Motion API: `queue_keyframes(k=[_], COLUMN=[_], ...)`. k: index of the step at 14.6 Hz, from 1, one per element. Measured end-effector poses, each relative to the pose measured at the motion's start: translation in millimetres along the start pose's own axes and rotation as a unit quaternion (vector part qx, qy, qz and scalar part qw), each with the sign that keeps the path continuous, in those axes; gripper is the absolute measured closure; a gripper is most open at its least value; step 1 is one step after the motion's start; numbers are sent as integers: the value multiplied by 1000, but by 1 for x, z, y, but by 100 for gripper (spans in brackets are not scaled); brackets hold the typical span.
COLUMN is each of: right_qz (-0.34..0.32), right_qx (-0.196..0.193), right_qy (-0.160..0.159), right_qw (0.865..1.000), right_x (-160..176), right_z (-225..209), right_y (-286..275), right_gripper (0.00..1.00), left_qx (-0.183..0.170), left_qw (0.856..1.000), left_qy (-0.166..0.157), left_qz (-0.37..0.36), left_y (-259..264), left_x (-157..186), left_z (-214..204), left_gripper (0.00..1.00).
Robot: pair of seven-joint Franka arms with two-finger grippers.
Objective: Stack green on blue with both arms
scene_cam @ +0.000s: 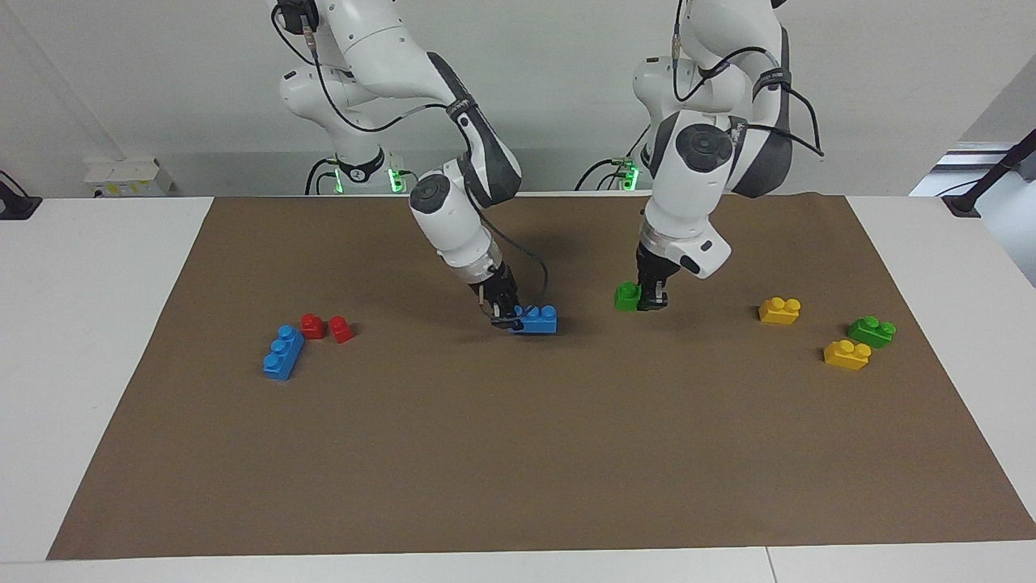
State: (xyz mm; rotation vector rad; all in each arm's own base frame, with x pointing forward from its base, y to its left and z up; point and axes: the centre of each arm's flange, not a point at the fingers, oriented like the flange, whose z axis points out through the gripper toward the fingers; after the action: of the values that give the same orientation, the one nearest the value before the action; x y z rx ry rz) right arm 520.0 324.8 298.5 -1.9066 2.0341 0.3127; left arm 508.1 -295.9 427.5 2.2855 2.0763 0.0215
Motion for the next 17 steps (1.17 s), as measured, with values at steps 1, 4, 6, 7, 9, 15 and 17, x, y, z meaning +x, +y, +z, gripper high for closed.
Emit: queue_keyframes(k=[1,4,6,7,9,15,17], right_qz=[0,0,1,2,4,4,4], right_qx=[2,3,4,5,5,5,5], right_qy=[1,3,2,2,1,1,1], right_qw=[1000,1000,1000,1000,1000,1000,1000], right_x=[1,3,3,3,4,4,4], right_z=[3,7,7,7,7,7,7], right_y=[1,4,3,3,3,3,3], right_gripper=[66,66,66,66,66,66,66], left_qx=[-7,-21,-38,-43,-45,-44,-46], left_qw=[1000,999,998,998,997,997,997], left_qy=[-4,-7,1,2,3,14,23], left_qz=[-11,-33,-49,-54,-59,-59,-58], left_y=[-7,-20,-29,-32,-35,-31,-30], left_x=[-10,-37,-54,-62,-70,-81,-92], left_z=[2,4,8,11,21,51,62], left_gripper=[66,66,66,66,66,66,66])
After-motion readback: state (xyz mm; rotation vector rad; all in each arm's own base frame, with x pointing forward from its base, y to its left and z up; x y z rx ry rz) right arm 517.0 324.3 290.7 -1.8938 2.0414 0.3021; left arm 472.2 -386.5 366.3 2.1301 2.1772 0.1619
